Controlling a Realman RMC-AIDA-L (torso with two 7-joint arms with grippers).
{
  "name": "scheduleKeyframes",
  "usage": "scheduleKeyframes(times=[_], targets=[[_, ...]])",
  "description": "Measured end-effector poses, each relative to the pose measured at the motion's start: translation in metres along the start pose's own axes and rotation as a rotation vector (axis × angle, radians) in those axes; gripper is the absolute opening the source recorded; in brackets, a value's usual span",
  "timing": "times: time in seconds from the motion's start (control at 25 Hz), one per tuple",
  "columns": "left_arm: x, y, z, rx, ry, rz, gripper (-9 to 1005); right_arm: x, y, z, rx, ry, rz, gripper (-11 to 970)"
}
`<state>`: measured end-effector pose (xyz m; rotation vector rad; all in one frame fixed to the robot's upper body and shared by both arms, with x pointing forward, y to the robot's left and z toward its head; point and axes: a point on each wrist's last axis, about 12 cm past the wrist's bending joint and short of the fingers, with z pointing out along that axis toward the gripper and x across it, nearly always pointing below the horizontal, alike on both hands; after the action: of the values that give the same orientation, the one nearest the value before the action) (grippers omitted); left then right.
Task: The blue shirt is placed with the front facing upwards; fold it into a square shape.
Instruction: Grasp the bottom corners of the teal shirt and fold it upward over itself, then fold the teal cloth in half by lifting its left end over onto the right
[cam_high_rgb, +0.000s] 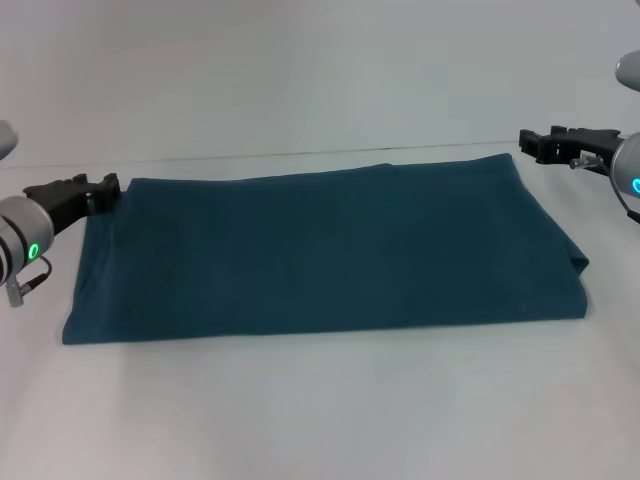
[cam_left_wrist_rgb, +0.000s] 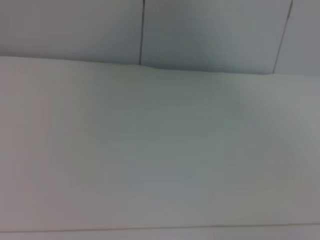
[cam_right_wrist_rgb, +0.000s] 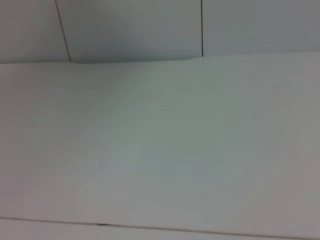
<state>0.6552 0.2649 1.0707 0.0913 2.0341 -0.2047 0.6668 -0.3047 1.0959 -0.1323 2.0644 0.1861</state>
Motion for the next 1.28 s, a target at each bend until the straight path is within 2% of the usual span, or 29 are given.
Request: scheduleKeyframes(times=[0.2,0.4,0.56,0.64,0.76,0.96,1.12,1.28], targets=[[-0.001,0.005,-0.002,-0.013,-0.027,-0.018,269,-0.001,0.001,0.000,-0.004,-0.004,0.004,433],[0.003,-0.002,-0.001,-0.004,-0.062,-0.002,486,0.001,0.000,-0.002,-0.026,-0.010,0.026,625],[0.005,-0.006,-0.003,0.031,-0.095,-0.056,666,0.004,-0.005,-0.008,-0.059,-0.008,0.034,815],[0.007,-0.006,-0.006,0.066,-0.111,-0.087,757,0.006,-0.008,-0.012,-0.078,-0.007,0.036,864],[0.008,-0.003,-0.014,0.151,-0.148,-0.151,767,0.010,-0.016,-0.023,-0.114,-0.014,0.032,938],[0.005,0.004,-0.037,0.318,-0.223,-0.220,778,0.016,-0.019,-0.041,-0.195,-0.026,0.005,937],[0.005,0.007,-0.053,0.438,-0.216,-0.210,779,0.021,-0.021,-0.056,-0.289,-0.019,-0.007,935],[0.007,0.007,-0.065,0.541,-0.114,-0.157,780,0.025,-0.023,-0.074,-0.388,-0.008,-0.027,934]])
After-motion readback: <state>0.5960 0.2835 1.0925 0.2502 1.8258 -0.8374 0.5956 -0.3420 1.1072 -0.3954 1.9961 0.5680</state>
